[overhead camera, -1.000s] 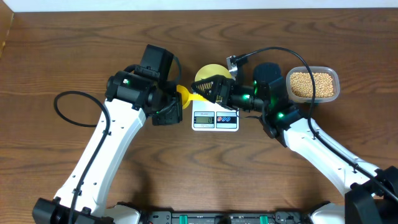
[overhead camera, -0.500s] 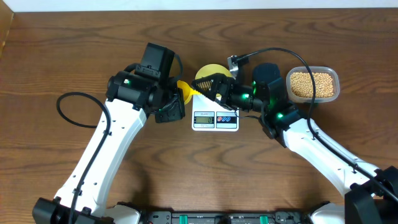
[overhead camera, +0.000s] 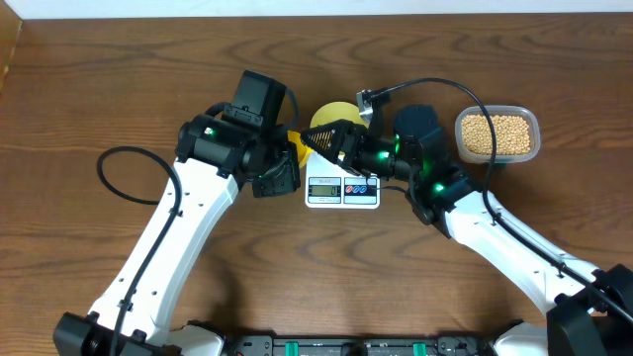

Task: Scoop item into bowl and weigh 50g on scale
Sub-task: 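Grasp the scoop handle with the right gripper beside the left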

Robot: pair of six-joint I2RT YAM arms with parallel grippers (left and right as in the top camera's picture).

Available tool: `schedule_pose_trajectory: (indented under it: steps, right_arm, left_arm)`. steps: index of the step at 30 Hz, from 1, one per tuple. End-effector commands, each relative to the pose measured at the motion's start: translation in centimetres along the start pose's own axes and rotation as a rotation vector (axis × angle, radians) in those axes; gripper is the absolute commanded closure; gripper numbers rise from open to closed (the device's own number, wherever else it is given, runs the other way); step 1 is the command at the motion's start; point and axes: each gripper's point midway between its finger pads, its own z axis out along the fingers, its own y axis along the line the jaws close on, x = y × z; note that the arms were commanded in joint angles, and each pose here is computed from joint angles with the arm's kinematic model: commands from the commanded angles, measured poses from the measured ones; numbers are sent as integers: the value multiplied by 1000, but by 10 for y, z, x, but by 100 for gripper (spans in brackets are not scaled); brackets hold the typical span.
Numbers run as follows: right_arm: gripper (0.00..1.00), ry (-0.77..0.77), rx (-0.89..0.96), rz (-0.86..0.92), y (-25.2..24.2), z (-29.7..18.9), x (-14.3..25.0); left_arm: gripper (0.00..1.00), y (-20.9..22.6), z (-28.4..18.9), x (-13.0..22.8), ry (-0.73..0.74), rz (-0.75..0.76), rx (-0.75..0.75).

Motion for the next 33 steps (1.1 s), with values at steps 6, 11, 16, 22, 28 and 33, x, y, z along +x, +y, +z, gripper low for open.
schedule_pose_trajectory:
  steps: [6, 11, 16, 22, 28, 33]
  right_arm:
    - [57, -16, -5, -6, 6, 2, -4]
    - [61, -16, -5, -6, 6, 2, -4]
    - [68, -16, -5, -6, 6, 2, -4]
    - [69, -16, -5, -6, 6, 2, -4]
    - [62, -16, -5, -6, 6, 2, -4]
    - [44, -16, -5, -6, 6, 2, -4]
  left_arm:
    - [93, -3, 0, 0, -12, -6, 5]
    - [92, -3, 0, 0, -12, -6, 5]
    - [93, -3, 0, 0, -12, -6, 5]
    - [93, -3, 0, 0, -12, -6, 5]
    - [93, -4, 0, -2, -23, -6, 11]
    - [93, -5, 0, -4, -33, -7, 17]
